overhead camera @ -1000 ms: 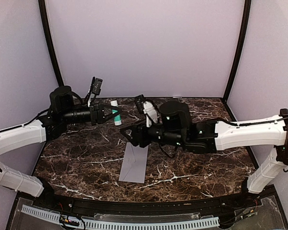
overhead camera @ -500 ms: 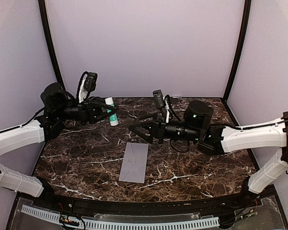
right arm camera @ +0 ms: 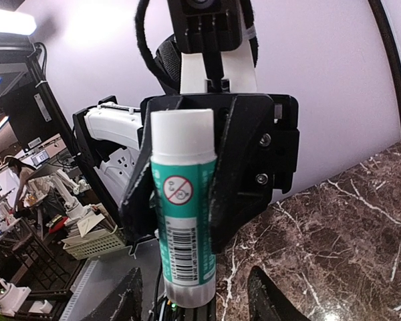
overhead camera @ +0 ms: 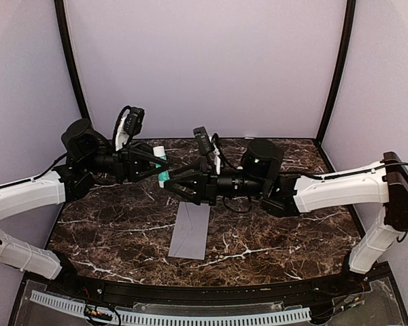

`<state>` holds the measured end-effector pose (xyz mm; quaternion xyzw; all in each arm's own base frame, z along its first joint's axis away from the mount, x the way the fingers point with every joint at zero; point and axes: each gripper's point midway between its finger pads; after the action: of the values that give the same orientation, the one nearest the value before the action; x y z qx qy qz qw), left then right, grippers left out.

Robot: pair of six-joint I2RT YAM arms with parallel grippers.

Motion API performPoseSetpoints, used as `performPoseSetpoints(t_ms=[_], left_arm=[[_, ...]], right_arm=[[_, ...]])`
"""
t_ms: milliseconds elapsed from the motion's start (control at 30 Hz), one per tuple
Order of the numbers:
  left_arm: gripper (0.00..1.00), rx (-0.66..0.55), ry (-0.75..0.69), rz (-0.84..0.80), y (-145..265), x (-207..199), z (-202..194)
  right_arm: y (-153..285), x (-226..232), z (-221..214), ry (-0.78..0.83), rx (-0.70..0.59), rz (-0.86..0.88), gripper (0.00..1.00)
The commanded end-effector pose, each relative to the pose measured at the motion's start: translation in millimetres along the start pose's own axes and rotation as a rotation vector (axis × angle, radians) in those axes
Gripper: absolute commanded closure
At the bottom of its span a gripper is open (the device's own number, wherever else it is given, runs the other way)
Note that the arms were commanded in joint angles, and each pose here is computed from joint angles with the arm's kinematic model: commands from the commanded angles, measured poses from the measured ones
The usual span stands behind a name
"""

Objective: Place the letter into the envelope and seal it
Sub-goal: Screw the solid glue.

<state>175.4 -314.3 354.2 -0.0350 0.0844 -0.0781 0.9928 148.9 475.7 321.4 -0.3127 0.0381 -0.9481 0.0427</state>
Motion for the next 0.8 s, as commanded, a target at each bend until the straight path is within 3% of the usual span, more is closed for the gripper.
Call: performPoseSetpoints(t_ms=[0,200,600,767], left_arm=[[1.00,-0.010,-0.041,-0.031,-1.1,-7.8,6.6],[1.00,-0.009,-0.040,-0.027,-1.2,-7.2,6.6],[1.00,-0.006,-0.033,-0.027,-1.9,-5.8,4.6],[1.00,-0.004,-0.029,-0.027,-2.0,-4.9,3.9]], right_arm=[[-7.1,12.8,5.4,0.022,-0.006,0.059,0.53],[-6.8,12.5,4.4,0.019,-0.002,0.059,0.61],[-10.1,8.5,2.7,0.011,0.007,0.051,0.67],[-10.8,8.2,2.7,0.011,0.008,0.052,0.79]])
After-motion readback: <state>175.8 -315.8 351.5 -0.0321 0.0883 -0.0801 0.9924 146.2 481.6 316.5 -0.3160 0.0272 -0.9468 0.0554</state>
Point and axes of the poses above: each gripper's point midway between its finger pads, its own y axis back along the fingers, its own x axis along the line the jaws close on, z = x × y, and after that the axes turned 12 degrees about -y, right-handed
